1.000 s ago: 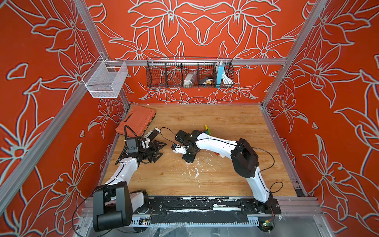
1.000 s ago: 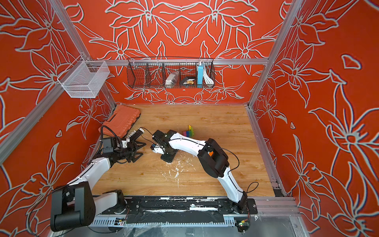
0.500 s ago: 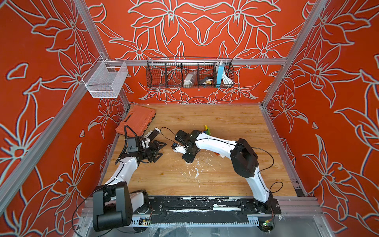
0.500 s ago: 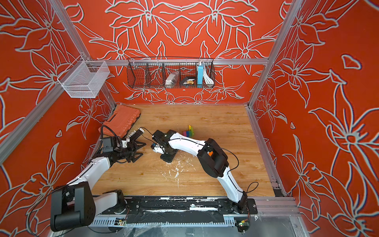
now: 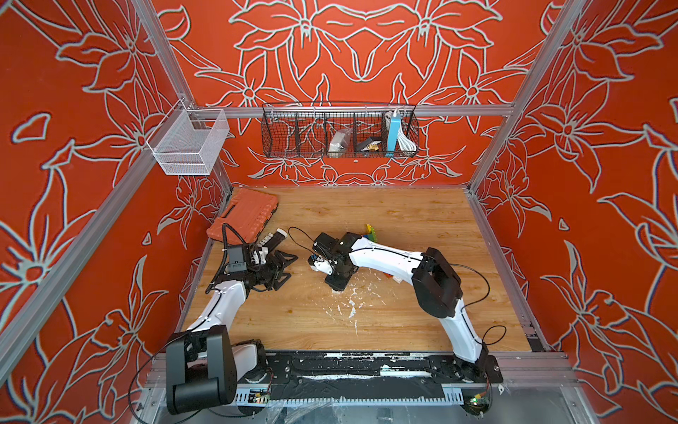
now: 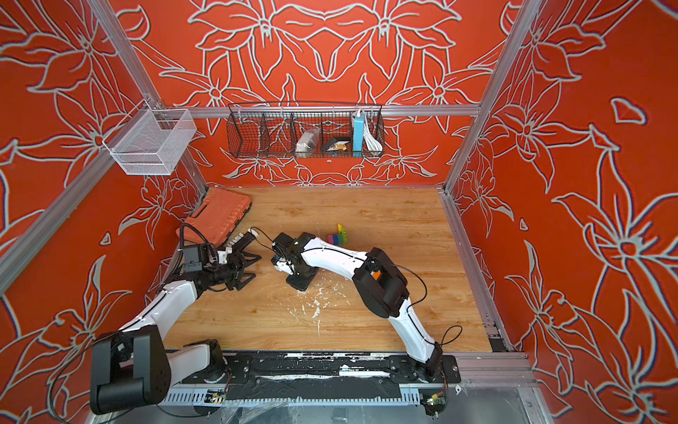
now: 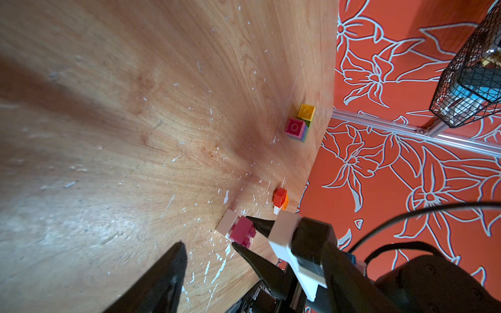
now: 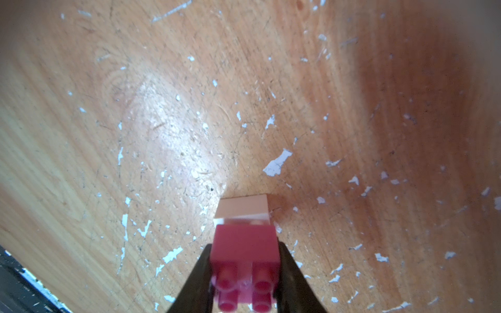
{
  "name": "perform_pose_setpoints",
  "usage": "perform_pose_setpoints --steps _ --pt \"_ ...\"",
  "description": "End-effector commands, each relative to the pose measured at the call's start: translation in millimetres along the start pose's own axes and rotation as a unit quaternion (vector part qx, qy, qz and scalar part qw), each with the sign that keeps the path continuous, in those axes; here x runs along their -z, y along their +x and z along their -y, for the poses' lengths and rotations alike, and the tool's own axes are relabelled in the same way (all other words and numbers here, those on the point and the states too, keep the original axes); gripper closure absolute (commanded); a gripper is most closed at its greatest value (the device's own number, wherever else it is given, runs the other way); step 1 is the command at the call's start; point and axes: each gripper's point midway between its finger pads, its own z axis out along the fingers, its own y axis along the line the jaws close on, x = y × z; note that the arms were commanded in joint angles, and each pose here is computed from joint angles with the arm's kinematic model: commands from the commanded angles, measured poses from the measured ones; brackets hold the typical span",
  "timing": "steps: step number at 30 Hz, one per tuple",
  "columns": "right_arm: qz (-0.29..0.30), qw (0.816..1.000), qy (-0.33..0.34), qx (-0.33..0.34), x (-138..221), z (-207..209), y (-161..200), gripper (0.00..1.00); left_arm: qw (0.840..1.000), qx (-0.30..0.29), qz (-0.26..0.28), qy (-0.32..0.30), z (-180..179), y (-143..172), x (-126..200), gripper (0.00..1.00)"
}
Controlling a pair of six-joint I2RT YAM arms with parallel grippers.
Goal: Assemble the letter r with lego
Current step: Assemble the lego brick with the lego brick.
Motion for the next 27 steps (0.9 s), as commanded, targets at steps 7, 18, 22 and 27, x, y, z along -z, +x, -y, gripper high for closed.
perform_pose_setpoints --steps 7,18,22,27 --pt "-0.15 0.987 -0.005 0.054 -85.0 0.5 64.6 1.0 1.0 -0.012 0.0 0.006 5.7 -0.3 2.9 0.21" --pt "-0.18 0.982 -0.025 0.05 -93.5 0.2 75.9 1.0 1.0 -0.012 0.0 0.005 5.8 -0.2 3.4 0.21" --pt "-0.174 0.985 -0.02 -0.001 -90.3 11.2 76.2 1.0 1.0 -0.013 -0.001 0.005 7.0 -0.9 2.8 0.21" --pt "-0.164 0.984 0.005 -0.064 -90.7 16.3 86.5 1.0 1.0 -0.019 0.003 -0.001 6.3 -1.9 4.1 0.2"
